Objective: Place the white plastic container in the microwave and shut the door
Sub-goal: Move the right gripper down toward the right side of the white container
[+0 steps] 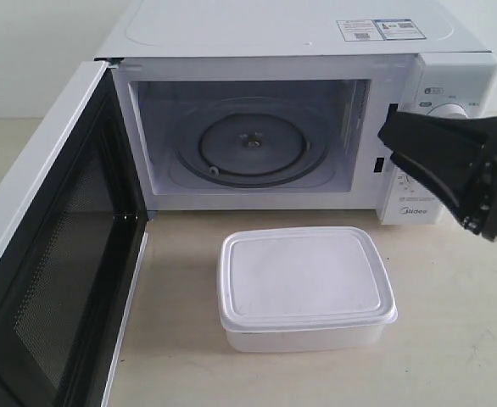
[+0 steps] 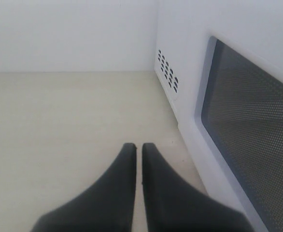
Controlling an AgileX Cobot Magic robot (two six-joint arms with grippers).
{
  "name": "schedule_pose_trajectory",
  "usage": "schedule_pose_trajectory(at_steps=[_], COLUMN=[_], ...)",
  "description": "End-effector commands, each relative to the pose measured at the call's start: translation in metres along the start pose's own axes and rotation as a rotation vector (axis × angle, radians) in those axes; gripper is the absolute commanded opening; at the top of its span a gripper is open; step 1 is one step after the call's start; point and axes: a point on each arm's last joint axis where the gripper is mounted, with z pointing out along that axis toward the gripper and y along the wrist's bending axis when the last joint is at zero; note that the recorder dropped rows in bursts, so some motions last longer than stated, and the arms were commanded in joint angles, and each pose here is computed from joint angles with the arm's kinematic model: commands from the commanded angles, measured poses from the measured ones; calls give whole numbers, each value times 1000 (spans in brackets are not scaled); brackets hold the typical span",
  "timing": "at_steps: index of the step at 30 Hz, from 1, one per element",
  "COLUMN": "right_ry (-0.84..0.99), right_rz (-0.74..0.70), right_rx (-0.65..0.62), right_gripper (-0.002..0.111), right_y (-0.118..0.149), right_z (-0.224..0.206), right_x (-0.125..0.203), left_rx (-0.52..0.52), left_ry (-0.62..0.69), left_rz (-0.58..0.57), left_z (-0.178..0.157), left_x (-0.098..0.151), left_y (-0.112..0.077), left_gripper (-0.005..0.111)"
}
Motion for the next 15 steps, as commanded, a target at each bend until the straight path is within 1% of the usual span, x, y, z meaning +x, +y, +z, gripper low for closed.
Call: schedule_pose_trajectory(at_steps=[1,3,7,15], right_ry=[56,93,167,160], right_rz=[-39,-73,-202,-237], right_rx=[8,3,-16,9], right_gripper=[45,45,45,45], right_y=[-2,-2,-2,-4], right_z=[-2,-2,-3,-3], right_x=[8,12,18,18], left_rx=[-3,-3,-3,-3], left_ry=[-3,-3,-3,-3], left_rz=[-7,-7,-7,-7], left_z=[0,0,0,0], left_x=[0,0,0,0], left_y=[0,0,0,0], left_gripper=[4,4,4,4])
